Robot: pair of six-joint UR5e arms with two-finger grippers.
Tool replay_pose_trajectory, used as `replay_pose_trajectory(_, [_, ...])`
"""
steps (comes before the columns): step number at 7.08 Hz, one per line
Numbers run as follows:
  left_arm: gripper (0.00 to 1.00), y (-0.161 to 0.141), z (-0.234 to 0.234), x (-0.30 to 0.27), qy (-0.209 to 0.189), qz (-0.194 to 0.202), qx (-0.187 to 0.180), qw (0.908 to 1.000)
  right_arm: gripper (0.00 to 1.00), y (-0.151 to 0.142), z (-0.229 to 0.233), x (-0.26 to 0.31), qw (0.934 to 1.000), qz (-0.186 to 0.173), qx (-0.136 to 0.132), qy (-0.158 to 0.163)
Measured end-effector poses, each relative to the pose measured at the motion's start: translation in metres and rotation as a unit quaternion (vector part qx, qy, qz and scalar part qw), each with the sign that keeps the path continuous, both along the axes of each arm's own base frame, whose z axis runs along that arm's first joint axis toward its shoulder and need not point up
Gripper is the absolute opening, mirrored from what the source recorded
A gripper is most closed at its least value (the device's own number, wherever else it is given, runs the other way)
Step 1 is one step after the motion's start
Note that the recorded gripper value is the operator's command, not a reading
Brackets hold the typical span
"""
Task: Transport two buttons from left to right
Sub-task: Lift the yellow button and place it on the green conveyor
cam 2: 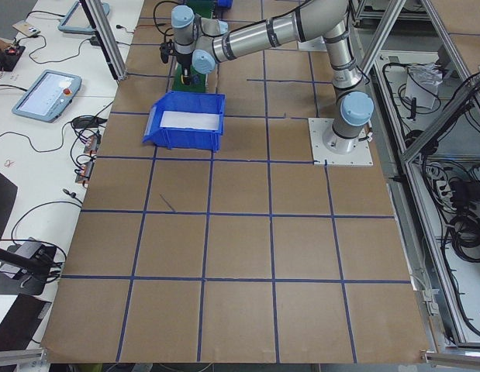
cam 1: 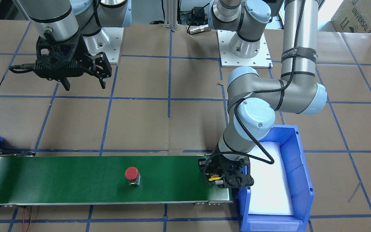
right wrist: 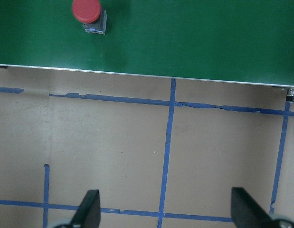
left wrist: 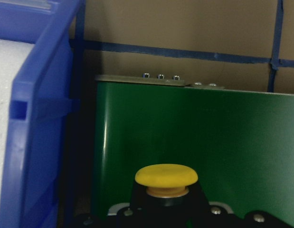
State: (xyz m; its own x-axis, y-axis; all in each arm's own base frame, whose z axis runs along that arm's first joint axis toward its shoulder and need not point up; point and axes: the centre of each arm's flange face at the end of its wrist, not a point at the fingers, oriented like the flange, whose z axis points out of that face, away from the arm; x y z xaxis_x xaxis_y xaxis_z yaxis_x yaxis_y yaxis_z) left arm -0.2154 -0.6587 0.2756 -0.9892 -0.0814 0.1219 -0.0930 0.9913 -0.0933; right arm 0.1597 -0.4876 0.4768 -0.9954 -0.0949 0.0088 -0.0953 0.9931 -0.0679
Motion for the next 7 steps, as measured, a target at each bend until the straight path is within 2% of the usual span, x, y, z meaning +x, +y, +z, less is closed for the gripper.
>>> replay_pose_trajectory(2, [0.31,0.0,-0.008,-0.008,0.012,-0.005,-0.006,0.9999,1.0,0.0,0.0,-0.001,1.0,0.0,0.0,0.0])
replay_pose_trajectory(4, [0.83,-0.002,-0.014,-0.01,0.015,-0.007,-0.009,0.9998,1.0,0.001,-0.002,0.0,1.0,0.001,0.003,0.0])
replay_pose_trajectory(5, [1.0,-0.002,-0.014,-0.01,0.017,-0.006,-0.01,0.9998,1.0,0.001,-0.002,0.0,1.0,0.002,0.004,0.001])
replay_pose_trajectory(7, [1.0,-0.003,-0.003,-0.01,0.018,-0.004,-0.017,0.9997,1.0,0.0,-0.004,0.001,1.0,0.001,0.004,0.001])
